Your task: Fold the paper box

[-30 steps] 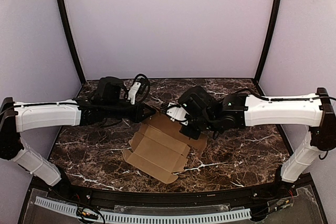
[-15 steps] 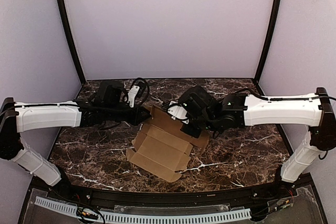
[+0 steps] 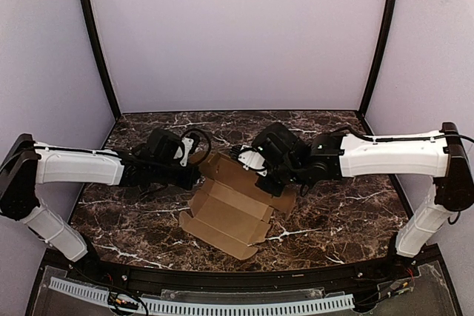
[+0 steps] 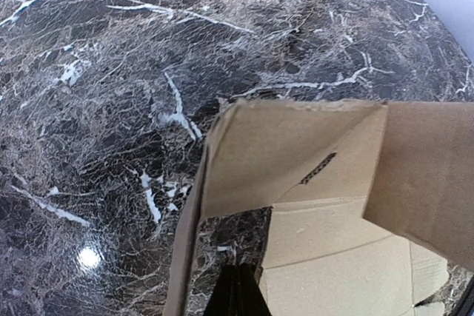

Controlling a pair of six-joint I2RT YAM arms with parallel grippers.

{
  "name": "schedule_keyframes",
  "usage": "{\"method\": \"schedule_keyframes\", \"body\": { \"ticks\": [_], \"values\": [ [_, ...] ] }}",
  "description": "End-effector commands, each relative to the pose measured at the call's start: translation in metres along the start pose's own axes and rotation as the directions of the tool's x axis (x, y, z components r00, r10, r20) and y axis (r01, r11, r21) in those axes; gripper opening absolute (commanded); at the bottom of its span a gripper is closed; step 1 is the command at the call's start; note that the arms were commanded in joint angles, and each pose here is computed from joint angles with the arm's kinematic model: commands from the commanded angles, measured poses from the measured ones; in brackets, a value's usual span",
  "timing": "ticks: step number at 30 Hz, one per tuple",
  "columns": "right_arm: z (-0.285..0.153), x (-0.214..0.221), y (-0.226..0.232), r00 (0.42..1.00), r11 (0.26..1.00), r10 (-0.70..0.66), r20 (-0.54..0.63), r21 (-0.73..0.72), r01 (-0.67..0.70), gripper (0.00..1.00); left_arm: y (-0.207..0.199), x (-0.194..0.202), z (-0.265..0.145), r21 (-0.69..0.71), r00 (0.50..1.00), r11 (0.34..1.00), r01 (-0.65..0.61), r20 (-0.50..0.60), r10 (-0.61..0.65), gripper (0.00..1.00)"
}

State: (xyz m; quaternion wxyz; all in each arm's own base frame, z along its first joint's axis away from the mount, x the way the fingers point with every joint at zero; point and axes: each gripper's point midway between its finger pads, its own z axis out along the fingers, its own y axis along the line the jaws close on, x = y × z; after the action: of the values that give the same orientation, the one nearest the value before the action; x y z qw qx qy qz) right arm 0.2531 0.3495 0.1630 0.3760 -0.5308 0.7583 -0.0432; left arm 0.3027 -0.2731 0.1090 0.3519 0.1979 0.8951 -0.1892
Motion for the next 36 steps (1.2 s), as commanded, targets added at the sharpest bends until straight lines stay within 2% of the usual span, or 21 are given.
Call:
{"method": "schedule_keyframes", "body": {
  "ticks": [1, 9, 23, 36],
  "values": [
    [0.011, 0.008, 0.009, 0.997, 0.996, 0.07, -0.019, -0.054, -0.071, 0.0, 0.013, 0.018, 0.011, -0.072, 0.999, 0.997, 0.01, -0.04, -0.013, 0.0],
    [0.022, 0.019, 0.01, 0.99, 0.988, 0.127, -0.068, -0.076, -0.132, 0.0, 0.022, 0.027, 0.021, -0.116, 0.998, 0.993, 0.013, -0.067, -0.021, 0.0],
    [0.033, 0.022, 0.012, 0.985, 0.984, 0.153, -0.086, -0.084, -0.16, 0.0, -0.002, 0.035, 0.035, 0.023, 0.994, 0.999, 0.036, -0.106, -0.034, 0.01],
    [0.038, 0.029, 0.014, 0.981, 0.982, 0.164, -0.104, -0.073, -0.172, 0.0, -0.019, 0.048, 0.031, 0.126, 0.989, 0.99, 0.059, -0.142, -0.04, 0.0]
  ]
}}
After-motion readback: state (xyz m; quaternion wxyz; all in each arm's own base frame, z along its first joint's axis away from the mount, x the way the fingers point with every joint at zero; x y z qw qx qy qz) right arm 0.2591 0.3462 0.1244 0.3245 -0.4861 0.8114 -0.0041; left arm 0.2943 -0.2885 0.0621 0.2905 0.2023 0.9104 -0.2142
